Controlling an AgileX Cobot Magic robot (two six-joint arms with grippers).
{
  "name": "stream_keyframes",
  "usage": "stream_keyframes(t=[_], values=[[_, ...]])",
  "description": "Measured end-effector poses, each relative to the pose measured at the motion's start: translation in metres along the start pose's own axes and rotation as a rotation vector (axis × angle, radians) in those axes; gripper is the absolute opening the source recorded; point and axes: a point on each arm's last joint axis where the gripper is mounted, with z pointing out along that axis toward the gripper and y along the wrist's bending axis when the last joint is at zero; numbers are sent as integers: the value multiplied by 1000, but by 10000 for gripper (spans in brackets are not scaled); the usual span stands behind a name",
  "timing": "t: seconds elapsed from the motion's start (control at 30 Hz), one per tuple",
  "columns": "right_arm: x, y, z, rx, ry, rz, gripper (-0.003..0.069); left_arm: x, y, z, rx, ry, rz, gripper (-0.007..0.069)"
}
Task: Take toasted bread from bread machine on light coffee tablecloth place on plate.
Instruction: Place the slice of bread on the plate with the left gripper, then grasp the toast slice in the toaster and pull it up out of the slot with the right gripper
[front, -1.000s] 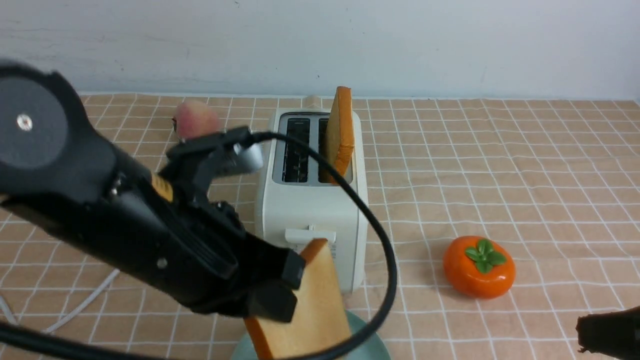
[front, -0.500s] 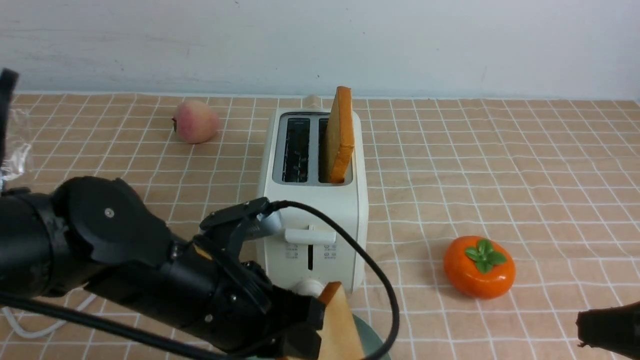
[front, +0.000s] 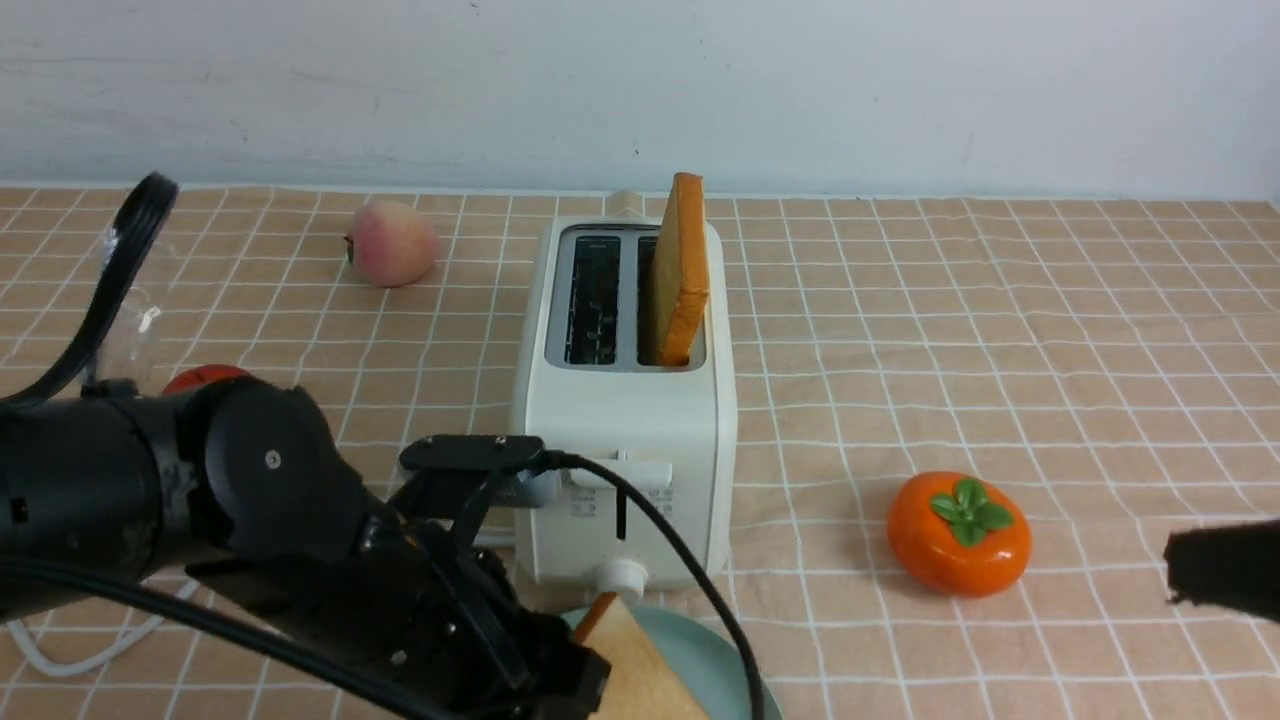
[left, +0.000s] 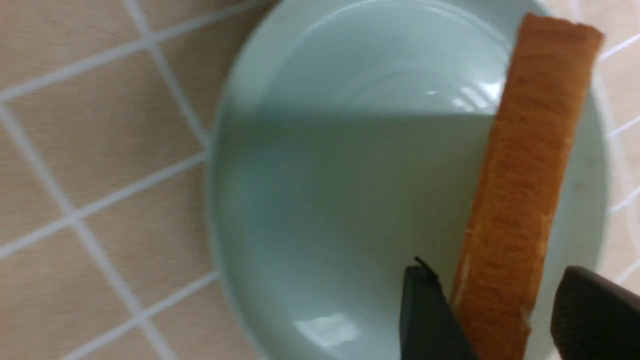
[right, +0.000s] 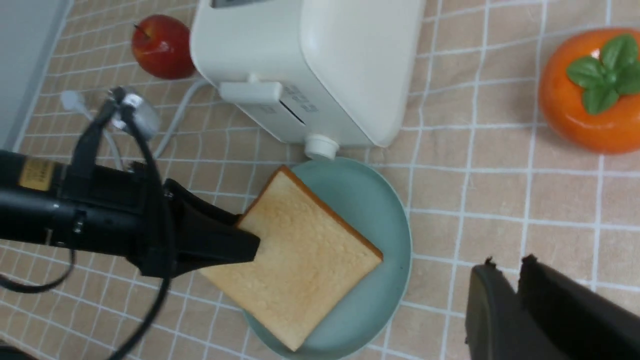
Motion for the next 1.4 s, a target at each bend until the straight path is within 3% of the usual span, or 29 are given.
stream_keyframes(t=[0.33, 0.57, 0.7, 0.8, 0.97, 1.03, 1.27, 1.4], values=[[-54, 17, 3, -58, 123, -41, 85, 0, 14, -16, -187, -48, 4, 172], [-81, 30, 25, -119, 211, -87, 85, 6, 22, -34, -317, -39, 19, -4], [-83, 42, 53, -74, 271, -132, 85, 15, 21, -75, -386, -154, -37, -14], [-85, 47, 74, -22, 293, -142, 94, 25, 18, -105, -384, -258, -76, -14], [-99, 65, 121, 49, 324, -207, 185, 65, 12, -167, -290, -508, -131, -14], [-110, 74, 141, 63, 312, -252, 272, 90, 14, -184, -239, -612, -146, -14], [-136, 75, 202, 89, 235, -227, 531, 142, 29, -186, -194, -708, -151, -14], [-137, 69, 235, 80, 204, -202, 599, 165, 40, -175, -198, -682, -172, -14]])
